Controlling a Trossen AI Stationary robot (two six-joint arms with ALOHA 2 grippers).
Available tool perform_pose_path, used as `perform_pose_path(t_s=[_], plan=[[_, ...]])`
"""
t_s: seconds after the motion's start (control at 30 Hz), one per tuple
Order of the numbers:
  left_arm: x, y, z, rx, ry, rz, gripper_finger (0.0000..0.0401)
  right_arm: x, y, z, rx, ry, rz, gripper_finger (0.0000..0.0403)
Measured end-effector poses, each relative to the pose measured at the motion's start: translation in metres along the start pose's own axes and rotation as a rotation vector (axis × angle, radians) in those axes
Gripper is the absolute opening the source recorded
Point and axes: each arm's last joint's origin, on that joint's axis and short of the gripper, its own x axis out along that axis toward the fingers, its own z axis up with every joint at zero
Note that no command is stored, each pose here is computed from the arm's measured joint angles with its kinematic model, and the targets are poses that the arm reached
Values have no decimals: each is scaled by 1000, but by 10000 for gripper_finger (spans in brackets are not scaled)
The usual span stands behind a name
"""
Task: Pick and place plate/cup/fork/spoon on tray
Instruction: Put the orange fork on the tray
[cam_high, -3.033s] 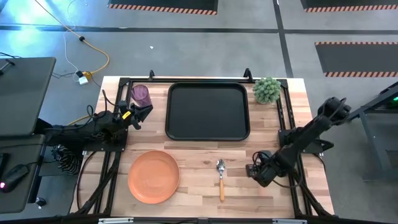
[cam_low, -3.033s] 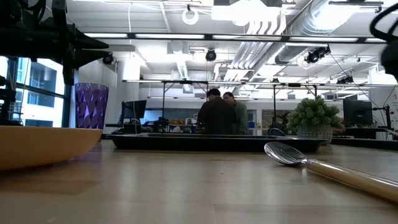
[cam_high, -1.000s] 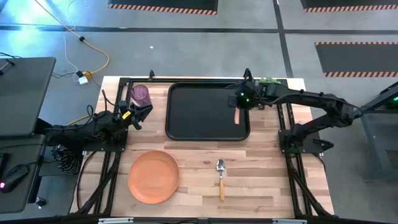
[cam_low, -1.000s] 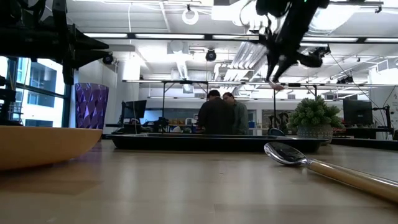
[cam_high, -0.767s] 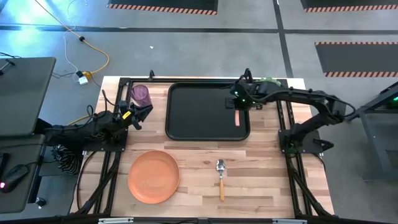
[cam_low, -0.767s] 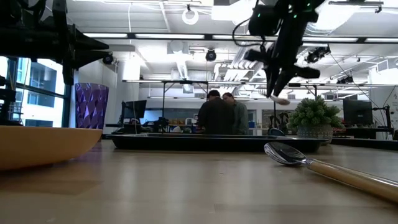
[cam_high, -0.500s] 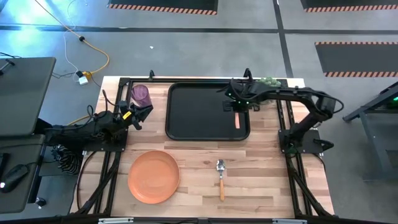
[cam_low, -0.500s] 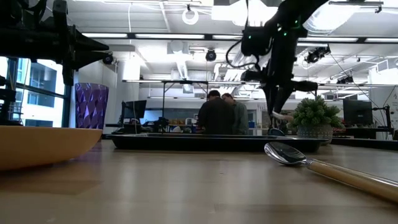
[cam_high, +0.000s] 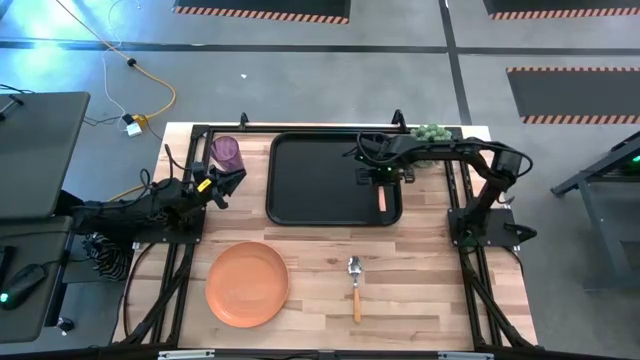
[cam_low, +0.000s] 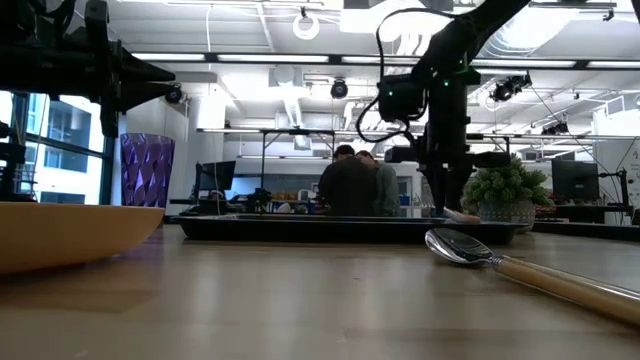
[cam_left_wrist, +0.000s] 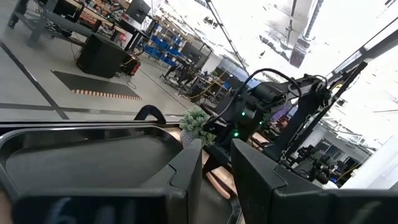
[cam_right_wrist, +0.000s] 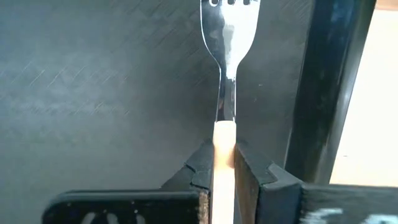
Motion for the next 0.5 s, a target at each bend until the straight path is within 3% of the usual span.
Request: perform_pose_path(t_s=[0.5], plan=[[0,0,0,0,0,0,76,18,3,3,3,8,-43,17]])
